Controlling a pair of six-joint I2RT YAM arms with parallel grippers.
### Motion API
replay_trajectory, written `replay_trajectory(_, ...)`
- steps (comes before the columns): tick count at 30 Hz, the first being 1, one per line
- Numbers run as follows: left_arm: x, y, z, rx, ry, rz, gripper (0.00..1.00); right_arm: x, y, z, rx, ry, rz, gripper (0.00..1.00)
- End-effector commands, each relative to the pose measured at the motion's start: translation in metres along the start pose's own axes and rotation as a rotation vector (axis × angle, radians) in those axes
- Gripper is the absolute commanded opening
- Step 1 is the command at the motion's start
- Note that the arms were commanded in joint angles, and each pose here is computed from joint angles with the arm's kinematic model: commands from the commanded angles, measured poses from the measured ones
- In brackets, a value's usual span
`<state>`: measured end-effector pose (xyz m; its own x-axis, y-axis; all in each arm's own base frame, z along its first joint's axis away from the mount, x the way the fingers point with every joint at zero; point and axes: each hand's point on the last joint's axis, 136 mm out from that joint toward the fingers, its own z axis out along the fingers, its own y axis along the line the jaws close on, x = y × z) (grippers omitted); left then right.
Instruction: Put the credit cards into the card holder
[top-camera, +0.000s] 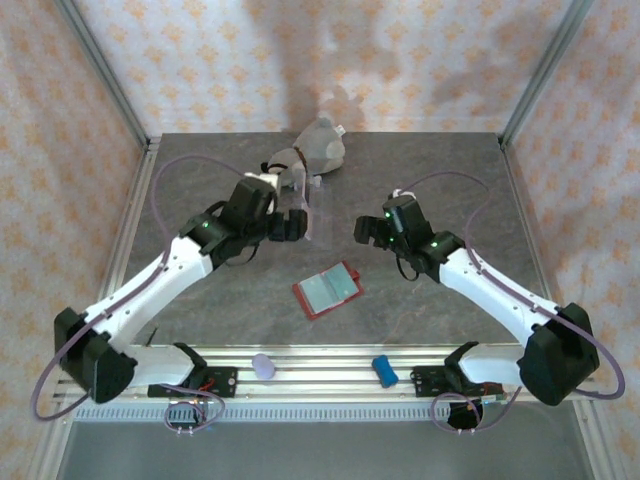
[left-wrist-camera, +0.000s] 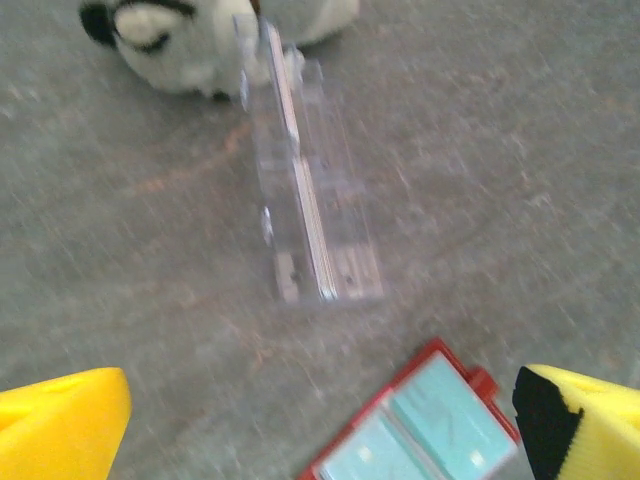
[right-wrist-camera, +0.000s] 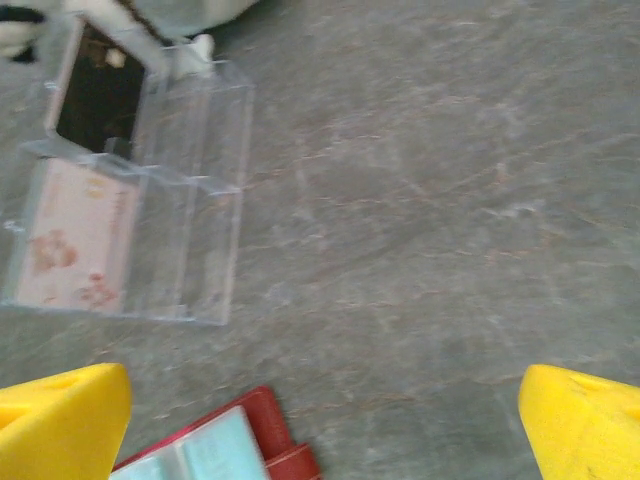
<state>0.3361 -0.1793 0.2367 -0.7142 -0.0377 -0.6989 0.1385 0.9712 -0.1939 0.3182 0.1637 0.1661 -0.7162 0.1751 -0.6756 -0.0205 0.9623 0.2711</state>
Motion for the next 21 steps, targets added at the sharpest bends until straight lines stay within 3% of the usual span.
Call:
replay_trajectory(1, -0.012, 0.019, 0.014, -0.167, 0.042, 0.126, 1.0, 0.009, -0.04, -0.005, 0.152, -0.062, 0.002, 0.99)
replay_trajectory(9, -0.048, 0.008, 0.073, -0.261, 0.062, 0.197, 0.99, 0.037, -0.079, -0.005, 0.242, -0.123, -0.054, 0.99)
replay_trajectory(15, -0.066, 0.017, 0.112, -0.404, 0.046, 0.227, 1.0, 0.058, -0.088, 0.005, 0.224, -0.126, -0.066, 0.99)
replay_trajectory(21, -0.065, 0.018, 0.152, -0.379, 0.073, 0.207, 1.0, 0.057, -0.087, 0.004, 0.21, -0.145, -0.064, 0.99)
